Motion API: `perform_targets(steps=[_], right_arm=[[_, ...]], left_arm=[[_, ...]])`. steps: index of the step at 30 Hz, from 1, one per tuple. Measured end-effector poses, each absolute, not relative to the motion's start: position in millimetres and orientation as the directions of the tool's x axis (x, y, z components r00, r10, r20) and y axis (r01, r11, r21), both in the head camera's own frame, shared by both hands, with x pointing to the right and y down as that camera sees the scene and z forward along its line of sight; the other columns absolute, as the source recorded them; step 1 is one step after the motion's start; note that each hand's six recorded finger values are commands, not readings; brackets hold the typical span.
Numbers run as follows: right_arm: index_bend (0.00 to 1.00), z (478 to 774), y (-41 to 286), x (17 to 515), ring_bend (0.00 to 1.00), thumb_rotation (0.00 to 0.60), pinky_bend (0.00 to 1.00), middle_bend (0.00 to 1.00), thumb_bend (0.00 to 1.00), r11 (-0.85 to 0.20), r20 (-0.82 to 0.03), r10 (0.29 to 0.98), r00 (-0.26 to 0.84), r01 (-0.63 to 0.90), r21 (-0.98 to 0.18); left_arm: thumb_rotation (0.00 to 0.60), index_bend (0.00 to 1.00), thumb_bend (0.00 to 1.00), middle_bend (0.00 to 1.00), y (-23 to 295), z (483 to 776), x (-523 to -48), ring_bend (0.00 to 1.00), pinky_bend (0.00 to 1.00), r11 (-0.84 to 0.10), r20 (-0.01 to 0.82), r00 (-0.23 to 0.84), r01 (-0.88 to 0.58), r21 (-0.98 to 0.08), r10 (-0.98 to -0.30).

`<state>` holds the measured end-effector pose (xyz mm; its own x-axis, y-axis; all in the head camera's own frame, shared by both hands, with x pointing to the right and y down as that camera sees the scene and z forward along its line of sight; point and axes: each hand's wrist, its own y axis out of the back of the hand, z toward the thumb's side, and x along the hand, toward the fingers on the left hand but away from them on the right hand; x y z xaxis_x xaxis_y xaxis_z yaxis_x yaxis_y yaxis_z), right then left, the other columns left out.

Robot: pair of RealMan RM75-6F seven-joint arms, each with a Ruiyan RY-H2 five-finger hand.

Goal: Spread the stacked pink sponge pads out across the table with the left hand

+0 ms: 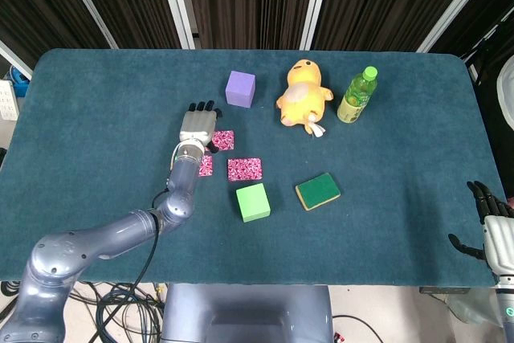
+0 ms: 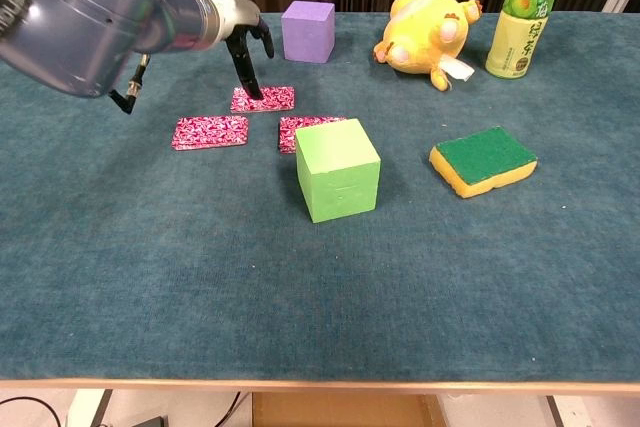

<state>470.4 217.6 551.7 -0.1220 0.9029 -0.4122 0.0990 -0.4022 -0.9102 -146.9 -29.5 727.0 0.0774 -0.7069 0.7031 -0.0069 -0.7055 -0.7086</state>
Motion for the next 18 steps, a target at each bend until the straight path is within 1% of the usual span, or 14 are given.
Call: perform_targets(steps=[5,10,14,18], right_arm=[[0.0,553,218,469,0.16,0.6,0.22,0.08,0.19,-0.406,-0.415,0.902,-0.121,0.094,-0.909],[0.0,552,218,468,0.16,0.6,0.22,0.08,0.19,-0.406,-0.413,0.902,-0.122,0.081,-0.91],[0.0,552,218,470,0.16,0.6,0.22,0.08,0.19,-0.401,-0.408,0.903,-0.134,0.072,-0.913],[0.0,551,217,472,0.16,0.6,0.22,0.08,0.19,-0.391,-0.396,0.907,-0.145,0.062,-0.918]], left_arm=[[0.6,0.25,0.18,0.1,-37,698,-151,0.0,0.0,-0.675,0.669,0.138,0.005,-0.738,-0.731],[0.6,0.2,0.18,0.1,-36,654,-178,0.0,0.0,-0.614,0.61,0.194,0.045,-0.788,-0.768],[0.6,0.19,0.18,0.09,-23,615,-225,0.0,0.0,-0.549,0.548,0.201,0.054,-0.834,-0.812],[0.6,0.19,0.18,0.08,11,583,-296,0.0,0.0,-0.501,0.497,0.159,0.017,-0.866,-0.853]])
